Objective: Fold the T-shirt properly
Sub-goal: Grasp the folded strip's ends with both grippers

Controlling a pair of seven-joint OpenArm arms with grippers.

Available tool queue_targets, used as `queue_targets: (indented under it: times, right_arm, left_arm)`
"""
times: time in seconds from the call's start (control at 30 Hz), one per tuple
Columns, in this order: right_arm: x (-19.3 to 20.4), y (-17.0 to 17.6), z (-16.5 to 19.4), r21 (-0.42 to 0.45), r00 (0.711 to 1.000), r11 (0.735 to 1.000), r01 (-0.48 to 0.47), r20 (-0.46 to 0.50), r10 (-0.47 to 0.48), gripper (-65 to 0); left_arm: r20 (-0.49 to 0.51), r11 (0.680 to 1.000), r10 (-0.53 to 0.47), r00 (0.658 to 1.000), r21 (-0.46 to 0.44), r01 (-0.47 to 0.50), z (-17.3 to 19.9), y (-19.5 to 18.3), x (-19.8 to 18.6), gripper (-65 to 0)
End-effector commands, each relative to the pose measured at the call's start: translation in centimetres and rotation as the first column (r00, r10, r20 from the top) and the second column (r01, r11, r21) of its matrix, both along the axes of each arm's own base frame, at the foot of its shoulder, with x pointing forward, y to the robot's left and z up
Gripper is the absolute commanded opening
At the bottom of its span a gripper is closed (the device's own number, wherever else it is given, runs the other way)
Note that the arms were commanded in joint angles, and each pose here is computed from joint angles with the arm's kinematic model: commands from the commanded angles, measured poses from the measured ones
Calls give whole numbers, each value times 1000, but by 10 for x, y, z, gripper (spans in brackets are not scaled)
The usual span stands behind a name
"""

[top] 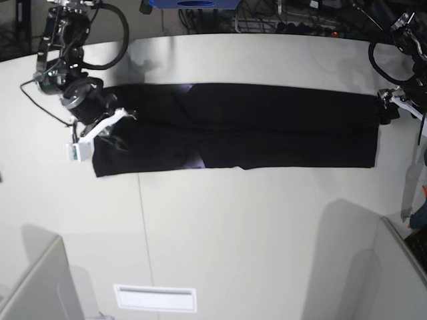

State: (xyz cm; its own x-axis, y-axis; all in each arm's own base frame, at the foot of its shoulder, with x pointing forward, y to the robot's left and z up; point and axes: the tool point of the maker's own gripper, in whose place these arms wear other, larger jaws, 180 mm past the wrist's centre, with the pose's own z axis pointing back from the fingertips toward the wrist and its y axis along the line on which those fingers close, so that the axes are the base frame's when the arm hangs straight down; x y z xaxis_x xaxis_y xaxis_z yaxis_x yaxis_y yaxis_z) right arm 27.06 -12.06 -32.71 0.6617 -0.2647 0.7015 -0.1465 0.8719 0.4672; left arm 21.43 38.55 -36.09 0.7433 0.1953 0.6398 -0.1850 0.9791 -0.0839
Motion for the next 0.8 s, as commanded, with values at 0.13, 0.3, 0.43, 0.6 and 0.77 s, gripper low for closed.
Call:
queue_targets:
  times: [0.13, 0.3, 0.43, 0.6, 0.77]
  right_arm:
    - [1, 26, 9, 21, 997, 997, -75, 39, 74, -650]
    - [0, 33, 9, 26, 995, 995, -93, 37, 92, -650]
    - [-1, 32, 8, 26, 995, 995, -92, 35, 91, -650]
    - [-1, 31, 8, 24, 995, 996, -91, 34, 90, -650]
    - [-1, 31, 8, 24, 995, 996, -91, 34, 90, -650]
  left_arm:
    - [73, 996, -62, 995, -54, 66, -6, -17, 31, -18]
    - [64, 993, -44, 997, -102, 50, -18, -19, 35, -18]
    - [40, 986, -17, 999, -162, 24, -34, -20, 36, -18]
    - [0, 975, -38, 999, -217, 37, -53, -34, 39, -21]
    - [-25, 971, -80, 997, -226, 72, -61, -46, 39, -225]
